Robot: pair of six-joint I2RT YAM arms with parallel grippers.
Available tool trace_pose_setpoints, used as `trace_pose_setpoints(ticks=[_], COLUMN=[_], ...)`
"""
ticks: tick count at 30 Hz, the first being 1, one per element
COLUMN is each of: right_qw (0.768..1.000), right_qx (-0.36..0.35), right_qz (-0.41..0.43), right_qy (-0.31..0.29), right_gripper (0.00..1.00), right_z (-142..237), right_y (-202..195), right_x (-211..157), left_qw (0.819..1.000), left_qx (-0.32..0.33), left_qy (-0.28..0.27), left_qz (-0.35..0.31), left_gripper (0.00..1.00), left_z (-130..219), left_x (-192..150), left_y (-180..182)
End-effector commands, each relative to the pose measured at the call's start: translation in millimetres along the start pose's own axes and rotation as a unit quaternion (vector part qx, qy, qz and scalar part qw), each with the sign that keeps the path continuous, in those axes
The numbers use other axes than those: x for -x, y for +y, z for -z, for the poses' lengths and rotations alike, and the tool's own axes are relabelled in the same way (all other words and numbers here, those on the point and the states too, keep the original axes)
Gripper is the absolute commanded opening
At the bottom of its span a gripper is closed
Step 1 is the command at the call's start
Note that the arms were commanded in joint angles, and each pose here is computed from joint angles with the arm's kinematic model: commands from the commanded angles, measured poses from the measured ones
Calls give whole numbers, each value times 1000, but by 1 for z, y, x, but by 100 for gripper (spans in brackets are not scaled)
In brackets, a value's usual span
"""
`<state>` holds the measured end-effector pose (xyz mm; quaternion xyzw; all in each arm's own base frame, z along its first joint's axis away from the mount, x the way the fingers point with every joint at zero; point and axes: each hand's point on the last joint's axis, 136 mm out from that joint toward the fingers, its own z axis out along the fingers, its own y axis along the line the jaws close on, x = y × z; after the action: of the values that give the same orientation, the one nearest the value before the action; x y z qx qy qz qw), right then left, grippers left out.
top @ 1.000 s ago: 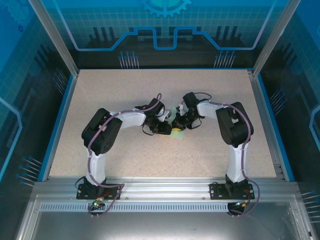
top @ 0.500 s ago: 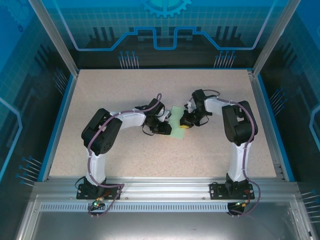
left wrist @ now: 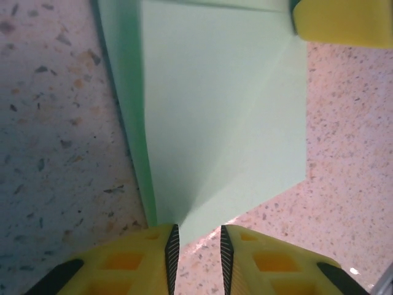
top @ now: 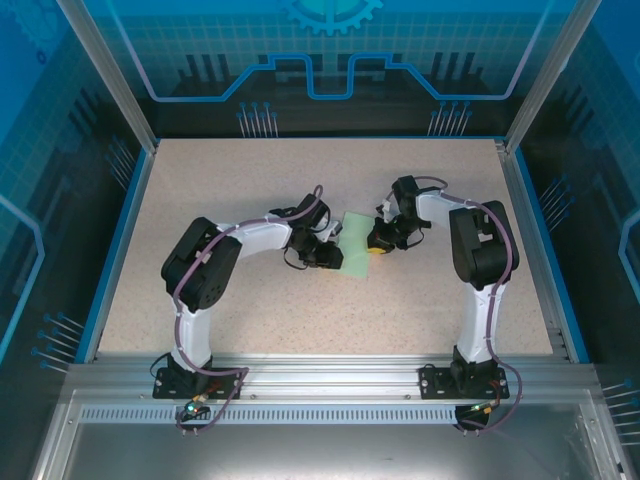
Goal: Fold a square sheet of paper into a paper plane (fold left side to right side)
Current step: Fold the triangle a second time at the center of the table.
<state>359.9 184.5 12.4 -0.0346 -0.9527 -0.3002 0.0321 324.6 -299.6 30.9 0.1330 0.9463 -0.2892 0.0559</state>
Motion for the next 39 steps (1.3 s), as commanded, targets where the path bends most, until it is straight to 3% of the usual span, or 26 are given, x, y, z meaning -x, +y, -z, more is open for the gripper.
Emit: trace_pose_setpoints(ticks=[1, 11, 19, 27, 39], right_qw=[999, 999, 999, 999, 998], right_qx=[-31, -34, -38, -43, -48], right_qz=[-16, -17, -19, -21, -23], right_qy=[17, 18, 20, 24, 29], right_gripper=[2, 2, 2, 2, 2], right_z=[-8, -8, -9, -10, -12], right_y=[-22, -23, -24, -28, -31], right_x=[-3, -2, -3, -5, -8], left_qw=[999, 997, 998, 999, 997], left_qx=[-41, -61, -27, -16, -68], left_qy=[-18, 14, 37, 35, 37], left_qz=[-24, -49, -48, -29, 10], left_gripper=[29, 29, 29, 29, 29], left_z=[33, -8, -33, -33, -25], left_x=[18, 32, 31, 24, 11], left_y=[-41, -65, -47, -30, -22])
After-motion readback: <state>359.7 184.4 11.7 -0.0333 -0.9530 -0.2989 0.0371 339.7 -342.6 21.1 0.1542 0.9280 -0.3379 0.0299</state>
